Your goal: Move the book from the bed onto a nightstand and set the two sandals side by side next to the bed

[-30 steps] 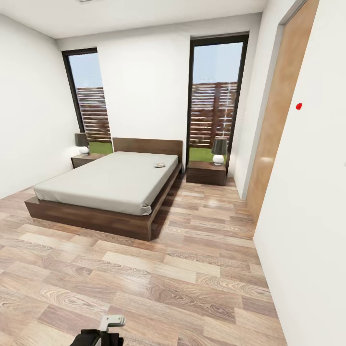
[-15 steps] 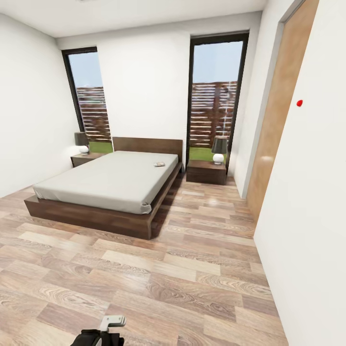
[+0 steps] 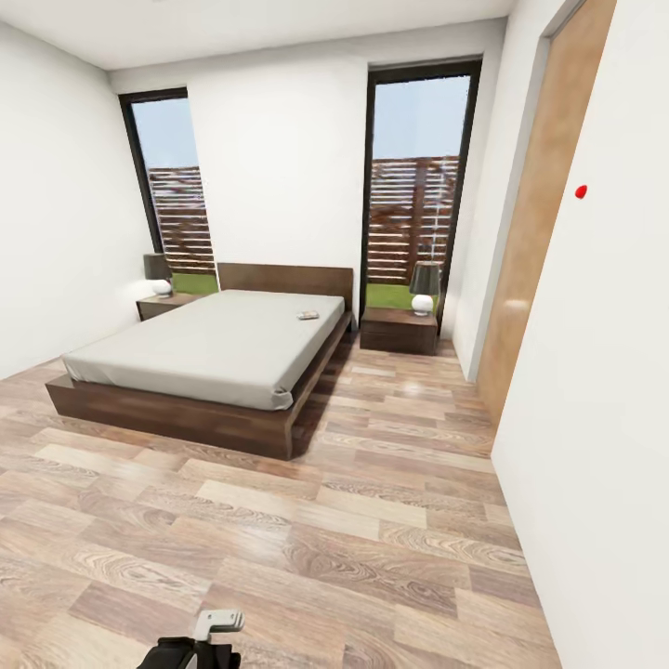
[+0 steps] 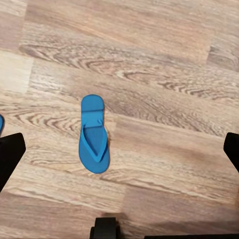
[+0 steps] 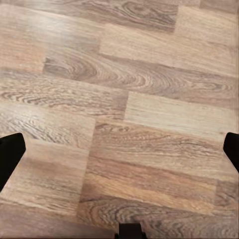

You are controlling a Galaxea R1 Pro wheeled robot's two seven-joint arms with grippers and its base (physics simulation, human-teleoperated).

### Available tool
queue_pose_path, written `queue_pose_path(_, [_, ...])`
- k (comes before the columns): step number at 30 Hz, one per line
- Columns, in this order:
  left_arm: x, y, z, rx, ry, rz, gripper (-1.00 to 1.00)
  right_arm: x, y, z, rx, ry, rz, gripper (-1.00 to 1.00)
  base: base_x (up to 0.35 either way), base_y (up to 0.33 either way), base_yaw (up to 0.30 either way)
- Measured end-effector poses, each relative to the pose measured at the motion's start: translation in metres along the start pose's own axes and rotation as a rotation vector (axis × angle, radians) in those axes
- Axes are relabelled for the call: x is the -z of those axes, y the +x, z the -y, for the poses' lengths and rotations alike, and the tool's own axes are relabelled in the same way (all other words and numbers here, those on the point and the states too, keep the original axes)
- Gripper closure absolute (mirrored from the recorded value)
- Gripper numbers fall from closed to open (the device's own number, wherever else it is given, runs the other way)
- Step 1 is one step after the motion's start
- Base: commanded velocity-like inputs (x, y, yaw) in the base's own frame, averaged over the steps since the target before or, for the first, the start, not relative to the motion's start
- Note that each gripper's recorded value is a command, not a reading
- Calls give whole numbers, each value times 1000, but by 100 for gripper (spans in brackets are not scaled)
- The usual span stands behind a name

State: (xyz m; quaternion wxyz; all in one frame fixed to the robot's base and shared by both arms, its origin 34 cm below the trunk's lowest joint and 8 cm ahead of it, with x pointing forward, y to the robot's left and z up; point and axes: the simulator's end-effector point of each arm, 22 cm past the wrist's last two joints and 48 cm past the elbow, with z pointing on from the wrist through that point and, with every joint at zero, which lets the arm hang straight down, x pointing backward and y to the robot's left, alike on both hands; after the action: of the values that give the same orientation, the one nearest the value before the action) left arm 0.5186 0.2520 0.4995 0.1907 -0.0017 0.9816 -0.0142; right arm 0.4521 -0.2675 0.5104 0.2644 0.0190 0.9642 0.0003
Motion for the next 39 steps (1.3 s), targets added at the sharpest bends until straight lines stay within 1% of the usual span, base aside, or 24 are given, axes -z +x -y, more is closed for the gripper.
queue_pose_path(5, [-8, 4, 0, 0, 0, 0, -100, 14, -42, -3, -8, -11, -7, -100, 0, 0, 0])
queue_pose_path(8, [-13, 7, 0, 0, 0, 1, -100, 16, -81, -19, -41, -85, 34, -100, 0, 0, 0])
queue_pose_path(9, [-15, 8, 0, 0, 0, 2, -100, 20, -113, -38, -59, -167, 65, -100, 0, 0, 0])
queue_pose_path(11, [-18, 9, -1, 0, 0, 2, -100, 22, -132, -50, -61, -226, 83, -100, 0, 0, 0])
queue_pose_path(12, [-20, 10, -1, 0, 0, 2, -100, 25, -142, -58, -58, -279, 88, -100, 0, 0, 0])
queue_pose_path(13, [-22, 11, -1, 0, 0, 2, -100, 25, -145, -60, -54, -305, 90, -100, 0, 0, 0])
queue_pose_path(16, [-27, 14, -1, 0, 0, 2, -100, 32, -153, -68, -39, -416, 96, -100, 0, 0, 0])
queue_pose_path(17, [-28, 15, -1, 0, 0, 2, -100, 38, -154, -75, -31, -484, 98, -100, 0, 0, 0])
queue_pose_path(18, [-30, 16, -1, 0, 0, 2, -100, 41, -154, -79, -26, -521, 100, -100, 0, 0, 0])
queue_pose_path(20, [-34, 18, -1, 0, 0, 2, -100, 55, -156, -92, -8, -648, 106, -100, 0, 0, 0])
queue_pose_path(22, [-37, 19, -1, 0, 0, 2, -100, 59, -155, -94, -1, -694, 110, -100, 0, 0, 0])
queue_pose_path(23, [-39, 20, -1, 1, 0, 2, -100, 58, -154, -93, -3, -700, 110, -100, 0, 0, 0])
queue_pose_path(24, [-40, 21, -1, 1, 0, 2, -100, 55, -152, -88, -14, -694, 110, -100, 0, 0, 0])
queue_pose_path(25, [-42, 22, -1, 1, 0, 2, -100, 44, -150, -69, -52, -645, 108, -100, 0, 0, 0])
queue_pose_path(27, [-46, 24, -1, 0, 0, 2, -100, 32, -147, -46, -103, -591, 111, -100, 0, 0, 0])
queue_pose_path(29, [-49, 26, -2, 0, 0, 2, -100, 25, -144, -32, -138, -559, 115, -100, 0, 0, 0])
queue_pose_path(31, [-53, 29, -2, 0, 0, 2, -100, 15, -132, -23, -180, -548, 88, -100, 0, 0, 0])
queue_pose_path(32, [-54, 30, -2, 0, 1, 1, -100, 12, -127, -22, -190, -549, 79, -100, 0, 0, 0])
queue_pose_path(33, [-56, 31, -2, 0, 1, 1, -100, 9, -121, -21, -210, -558, 66, -100, 0, 0, 0])
queue_pose_path(34, [-58, 32, -2, 1, 1, 1, -100, 9, -117, -21, -245, -596, 60, -100, 0, 0, 0])
queue_pose_path(35, [-60, 33, -2, 1, 1, 1, -100, 9, -116, -21, -259, -617, 61, -100, 0, 0, 0])
queue_pose_path(37, [-63, 35, -2, 0, 1, 1, -100, 17, -120, -24, -301, -706, 77, -100, 0, 0, 0])
queue_pose_path(38, [-65, 36, -1, 0, 2, 1, -100, 32, -145, -34, -320, -806, 121, -100, 0, 0, 0])
queue_pose_path(39, [-67, 37, -1, 0, 2, 1, -100, 37, -153, -37, -322, -838, 134, -100, 0, 0, 0])
